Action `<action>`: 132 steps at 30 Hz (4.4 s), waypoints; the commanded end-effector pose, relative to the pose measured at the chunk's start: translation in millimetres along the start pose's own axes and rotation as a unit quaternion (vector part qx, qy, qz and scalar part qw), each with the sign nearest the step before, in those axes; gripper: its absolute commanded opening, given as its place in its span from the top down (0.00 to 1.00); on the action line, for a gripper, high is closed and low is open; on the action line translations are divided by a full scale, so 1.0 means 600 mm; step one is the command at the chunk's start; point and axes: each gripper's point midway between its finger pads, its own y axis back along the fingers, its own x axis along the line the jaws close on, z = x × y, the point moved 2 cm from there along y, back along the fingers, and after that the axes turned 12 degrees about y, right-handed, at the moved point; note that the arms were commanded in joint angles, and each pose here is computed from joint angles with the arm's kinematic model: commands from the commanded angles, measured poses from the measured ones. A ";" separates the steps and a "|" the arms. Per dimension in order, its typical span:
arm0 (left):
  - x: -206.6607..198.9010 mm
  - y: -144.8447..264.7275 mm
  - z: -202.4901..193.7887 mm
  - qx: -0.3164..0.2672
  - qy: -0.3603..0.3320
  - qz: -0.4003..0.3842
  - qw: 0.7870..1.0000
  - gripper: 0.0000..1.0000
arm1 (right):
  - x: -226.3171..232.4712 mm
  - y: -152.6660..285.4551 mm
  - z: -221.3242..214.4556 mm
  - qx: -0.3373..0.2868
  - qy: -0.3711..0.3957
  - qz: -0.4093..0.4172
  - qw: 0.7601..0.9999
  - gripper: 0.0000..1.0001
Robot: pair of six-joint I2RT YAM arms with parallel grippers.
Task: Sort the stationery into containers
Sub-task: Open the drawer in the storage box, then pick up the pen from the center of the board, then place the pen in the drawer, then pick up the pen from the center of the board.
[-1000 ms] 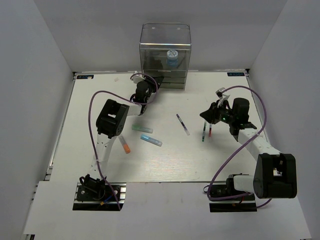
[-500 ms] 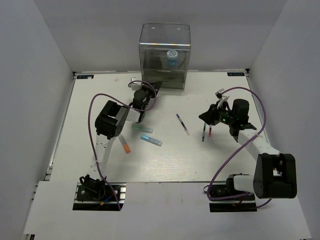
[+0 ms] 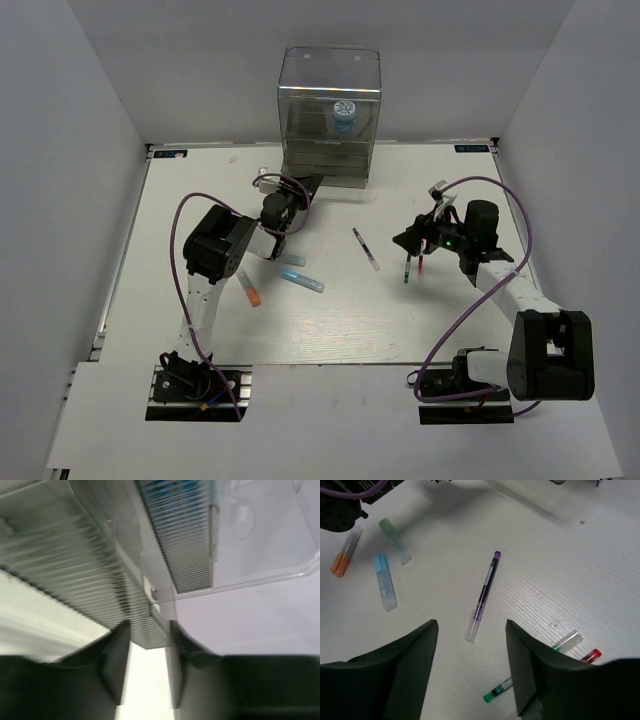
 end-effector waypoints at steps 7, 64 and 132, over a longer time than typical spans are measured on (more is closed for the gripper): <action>-0.084 0.033 -0.008 0.022 -0.011 -0.015 1.000 0.21 | 0.027 -0.011 0.005 0.018 0.029 0.054 0.998 0.28; -0.136 0.556 0.192 -0.042 -0.395 0.413 0.819 0.05 | 0.305 -0.309 -0.113 0.274 0.298 0.193 0.894 0.26; 0.081 0.576 0.096 0.038 -0.223 0.532 0.816 0.06 | -0.020 -0.345 0.275 0.064 0.455 -0.050 0.887 0.55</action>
